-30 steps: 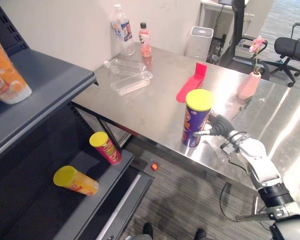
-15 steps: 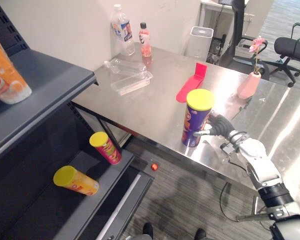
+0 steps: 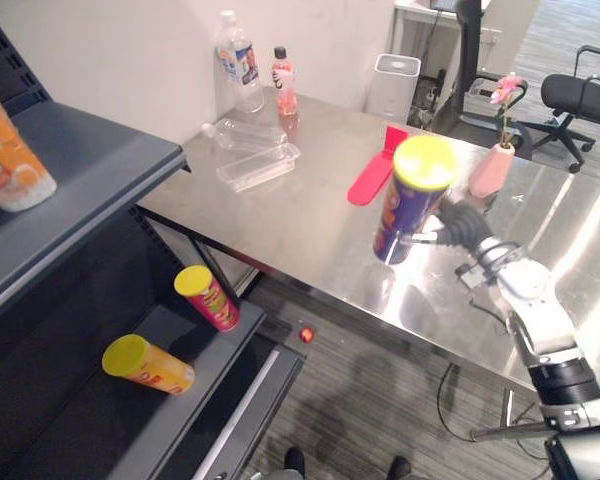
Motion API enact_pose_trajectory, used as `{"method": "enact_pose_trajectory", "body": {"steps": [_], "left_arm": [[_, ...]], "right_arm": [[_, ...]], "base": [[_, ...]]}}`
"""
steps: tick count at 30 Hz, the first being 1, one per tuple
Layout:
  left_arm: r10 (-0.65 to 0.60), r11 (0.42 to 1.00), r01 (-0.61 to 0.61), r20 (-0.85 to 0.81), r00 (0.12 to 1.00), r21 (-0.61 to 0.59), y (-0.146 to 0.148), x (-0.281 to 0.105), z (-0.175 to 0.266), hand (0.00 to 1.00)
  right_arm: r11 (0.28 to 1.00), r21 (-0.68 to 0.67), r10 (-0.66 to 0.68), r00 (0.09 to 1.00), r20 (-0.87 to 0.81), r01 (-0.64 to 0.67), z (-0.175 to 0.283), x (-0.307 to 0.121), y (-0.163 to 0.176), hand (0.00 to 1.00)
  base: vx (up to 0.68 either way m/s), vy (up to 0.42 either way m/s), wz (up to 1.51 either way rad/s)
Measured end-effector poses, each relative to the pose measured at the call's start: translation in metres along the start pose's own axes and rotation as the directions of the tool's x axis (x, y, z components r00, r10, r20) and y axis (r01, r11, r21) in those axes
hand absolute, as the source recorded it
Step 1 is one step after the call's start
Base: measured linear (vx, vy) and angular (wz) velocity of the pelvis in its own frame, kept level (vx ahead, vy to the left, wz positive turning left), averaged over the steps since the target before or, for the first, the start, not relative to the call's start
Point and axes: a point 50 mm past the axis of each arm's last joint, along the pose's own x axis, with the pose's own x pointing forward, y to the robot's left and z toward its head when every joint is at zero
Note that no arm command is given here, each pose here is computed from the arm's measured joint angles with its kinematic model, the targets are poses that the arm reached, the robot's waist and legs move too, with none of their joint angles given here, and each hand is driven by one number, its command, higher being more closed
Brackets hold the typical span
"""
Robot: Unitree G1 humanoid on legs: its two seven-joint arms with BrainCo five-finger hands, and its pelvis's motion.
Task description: Put the gum and the chips on the shelf.
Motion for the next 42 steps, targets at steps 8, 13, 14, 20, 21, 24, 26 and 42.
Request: {"method": "enact_pose_trajectory", "body": {"steps": [8, 13, 14, 20, 21, 24, 26, 42], "left_arm": [[0.011, 1.000, -0.011, -0.003, 1.000, 0.030, 0.003, 0.000, -0.001, 0.00], [0.014, 0.999, -0.014, -0.015, 1.000, 0.029, 0.004, 0.000, -0.004, 0.00], [0.015, 0.999, -0.014, -0.017, 1.000, 0.029, 0.004, 0.000, -0.004, 0.00], [0.022, 0.999, -0.021, -0.030, 0.999, 0.030, 0.004, 0.000, -0.007, 0.00], [0.023, 0.999, -0.022, -0.033, 0.999, 0.030, 0.005, 0.000, -0.007, 0.00], [0.027, 0.999, -0.026, -0.037, 0.999, 0.025, 0.006, 0.000, -0.008, 0.00], [0.027, 0.999, -0.027, -0.038, 0.999, 0.025, 0.005, 0.000, -0.008, 0.00], [0.065, 0.977, -0.083, -0.093, 0.994, -0.198, 0.000, -0.003, -0.018, 0.00]], "right_arm": [[0.999, 0.049, -0.010, 0.996, 0.083, 0.006, 0.018, 0.003, -0.006, 1.00], [0.998, 0.054, 0.013, 0.995, 0.102, -0.018, 0.023, 0.003, -0.004, 1.00], [0.997, 0.069, 0.021, 0.994, 0.104, -0.028, 0.023, 0.003, -0.003, 1.00], [0.995, 0.094, 0.027, 0.997, 0.072, -0.034, 0.019, 0.002, -0.001, 1.00], [0.994, 0.099, 0.028, 0.997, 0.067, -0.034, 0.017, 0.001, -0.001, 1.00], [0.994, 0.105, 0.029, 0.998, 0.056, -0.035, 0.014, 0.000, 0.000, 1.00], [0.993, 0.109, 0.029, 0.998, 0.048, -0.034, 0.012, -0.002, 0.001, 1.00], [0.966, 0.208, 0.161, 0.987, -0.013, -0.155, -0.011, 0.009, 0.042, 1.00]], "base": [[0.00, -0.002, -0.03], [0.00, -0.001, -0.01], [-0.01, -0.003, -0.05], [-0.02, -0.003, -0.03], [0.00, 0.000, 0.00], [0.00, 0.000, 0.00], [-0.01, -0.008, 0.05], [-0.06, -0.034, 0.38]]}}
